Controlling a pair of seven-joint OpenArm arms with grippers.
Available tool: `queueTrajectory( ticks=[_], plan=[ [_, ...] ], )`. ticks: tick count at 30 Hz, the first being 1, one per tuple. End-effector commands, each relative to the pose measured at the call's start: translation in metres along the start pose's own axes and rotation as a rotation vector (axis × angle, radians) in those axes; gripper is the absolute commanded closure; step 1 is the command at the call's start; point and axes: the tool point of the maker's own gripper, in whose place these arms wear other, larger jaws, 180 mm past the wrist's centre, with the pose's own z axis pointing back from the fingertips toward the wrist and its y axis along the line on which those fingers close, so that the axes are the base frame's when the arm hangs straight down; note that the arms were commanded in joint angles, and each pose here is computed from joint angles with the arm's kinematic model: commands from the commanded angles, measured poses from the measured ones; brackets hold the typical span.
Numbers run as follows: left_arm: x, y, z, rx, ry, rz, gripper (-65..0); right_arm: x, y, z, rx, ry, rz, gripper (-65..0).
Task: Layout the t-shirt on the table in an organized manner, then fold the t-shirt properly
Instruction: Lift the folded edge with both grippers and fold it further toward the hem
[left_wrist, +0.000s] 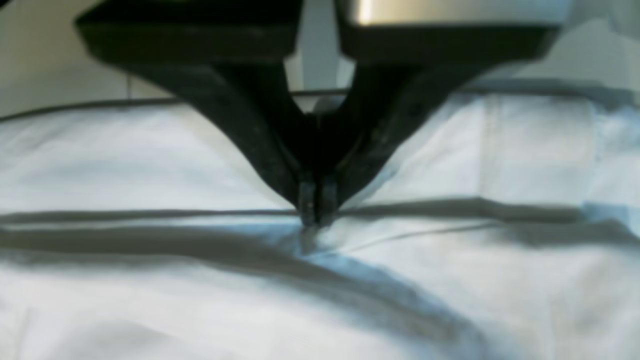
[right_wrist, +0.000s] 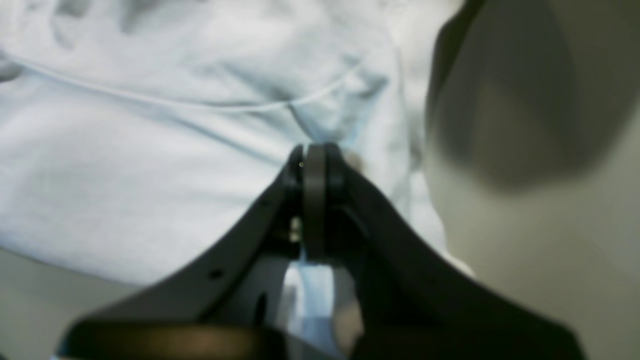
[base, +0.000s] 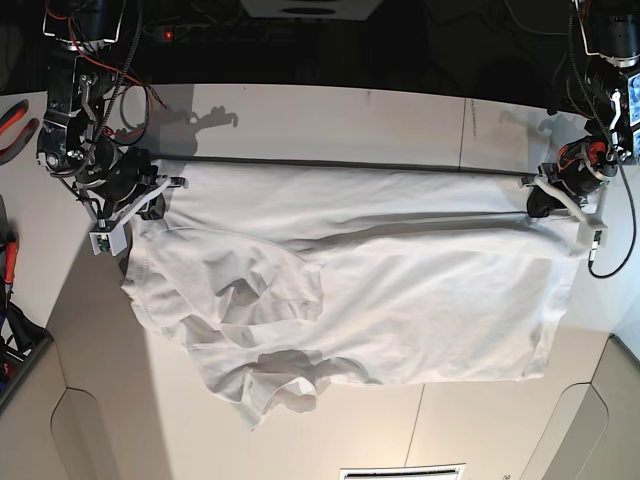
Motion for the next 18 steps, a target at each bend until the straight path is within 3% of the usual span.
queueTrajectory(
  ticks=[1,10,15,18],
  plan=[
    [-0.033,0.015,0.01,0.05,0.144,-0.029,0.0,-0.023,-0.006,0.005,-0.024,0.092,0.017,0.0],
    [-0.038,0.007,0.056,0.022,0.094,-0.062,0.0,-0.042,0.004,0.041,-0.035,0.085,0.076,0.0],
    [-0.041,0.008,0.06,0.028,0.097,-0.059,0.0,-0.047,0.005,0.045,-0.036,0.09,0.079,0.0],
    [-0.027,0.003,0.059,0.005,0.036,-0.037,0.0,-0.039,0.007,0.044,-0.027,0.067,0.068,0.0]
  ],
)
